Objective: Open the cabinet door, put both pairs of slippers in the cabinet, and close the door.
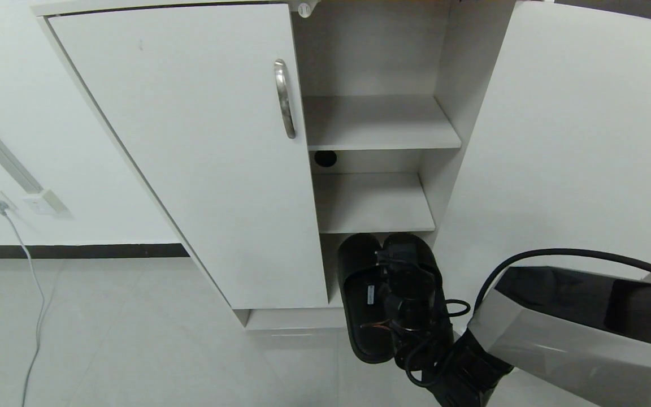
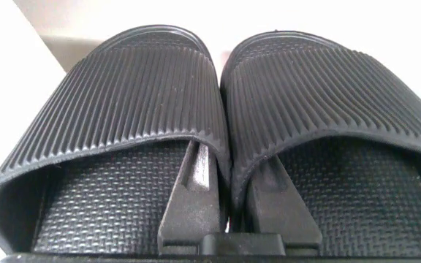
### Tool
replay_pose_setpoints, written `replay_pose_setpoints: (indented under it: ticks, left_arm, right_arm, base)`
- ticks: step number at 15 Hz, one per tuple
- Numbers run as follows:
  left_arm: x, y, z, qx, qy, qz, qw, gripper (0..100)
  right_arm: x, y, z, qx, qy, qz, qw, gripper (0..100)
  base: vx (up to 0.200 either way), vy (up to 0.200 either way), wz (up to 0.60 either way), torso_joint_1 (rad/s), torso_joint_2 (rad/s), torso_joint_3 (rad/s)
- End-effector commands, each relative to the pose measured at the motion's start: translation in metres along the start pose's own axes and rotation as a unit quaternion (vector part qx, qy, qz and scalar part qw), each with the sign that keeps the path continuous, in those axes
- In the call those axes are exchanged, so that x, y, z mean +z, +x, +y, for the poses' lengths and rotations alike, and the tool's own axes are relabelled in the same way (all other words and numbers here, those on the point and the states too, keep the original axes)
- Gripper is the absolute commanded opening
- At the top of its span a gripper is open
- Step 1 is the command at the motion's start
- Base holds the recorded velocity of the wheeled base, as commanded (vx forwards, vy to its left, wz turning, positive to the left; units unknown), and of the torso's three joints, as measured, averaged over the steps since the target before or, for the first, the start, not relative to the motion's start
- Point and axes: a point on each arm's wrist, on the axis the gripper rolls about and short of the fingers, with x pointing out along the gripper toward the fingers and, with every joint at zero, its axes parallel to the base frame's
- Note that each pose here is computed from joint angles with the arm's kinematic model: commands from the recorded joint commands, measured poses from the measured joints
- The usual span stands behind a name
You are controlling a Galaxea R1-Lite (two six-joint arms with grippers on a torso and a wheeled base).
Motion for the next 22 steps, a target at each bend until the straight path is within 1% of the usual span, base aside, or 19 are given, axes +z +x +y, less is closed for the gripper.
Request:
replay_pose_setpoints:
  ticks: [1, 5, 8, 19, 21, 22]
  left_arm:
    - [0.000, 0.000, 0.000, 0.001, 0.000, 0.000, 1.0000, 0]
    - [0.000, 0.000, 0.000, 0.000, 0.000, 0.001, 1.0000, 0]
    - [0.000, 0.000, 0.000, 0.000, 0.000, 0.001, 1.0000, 0]
    - [0.000, 0.000, 0.000, 0.001, 0.000, 0.001, 1.0000, 0]
    - [0.000, 0.000, 0.000, 0.001, 0.000, 0.001, 1.0000, 0]
    - [0.000, 0.000, 0.000, 0.001, 0.000, 0.000, 1.0000, 0]
  right_arm:
    - [-0.010, 0.001, 0.000, -0.001, -0.008, 0.008, 1.000, 0]
    - [-0.007, 0.002, 0.000, -0.002, -0.005, 0.005, 1.000, 0]
    - [0.001, 0.001, -0.001, -0.001, 0.002, -0.003, 1.000, 0]
    - [0.001, 0.001, 0.000, 0.001, 0.002, -0.003, 1.000, 0]
    - [-0.004, 0.009, -0.002, -0.005, -0.001, 0.000, 1.000, 0]
    - [-0.002, 0.012, 0.000, -0.004, 0.003, -0.007, 1.000, 0]
  base:
    - [0.000, 0.000, 0.00, 0.000, 0.00, 0.000]
    - [0.000, 0.000, 0.00, 0.000, 0.00, 0.000]
    - [0.000, 0.000, 0.00, 0.000, 0.00, 0.000]
    - [0.200, 0.000, 0.00, 0.002, 0.00, 0.002]
    - [0.000, 0.000, 0.00, 0.000, 0.00, 0.000]
    - [0.000, 0.000, 0.00, 0.000, 0.00, 0.000]
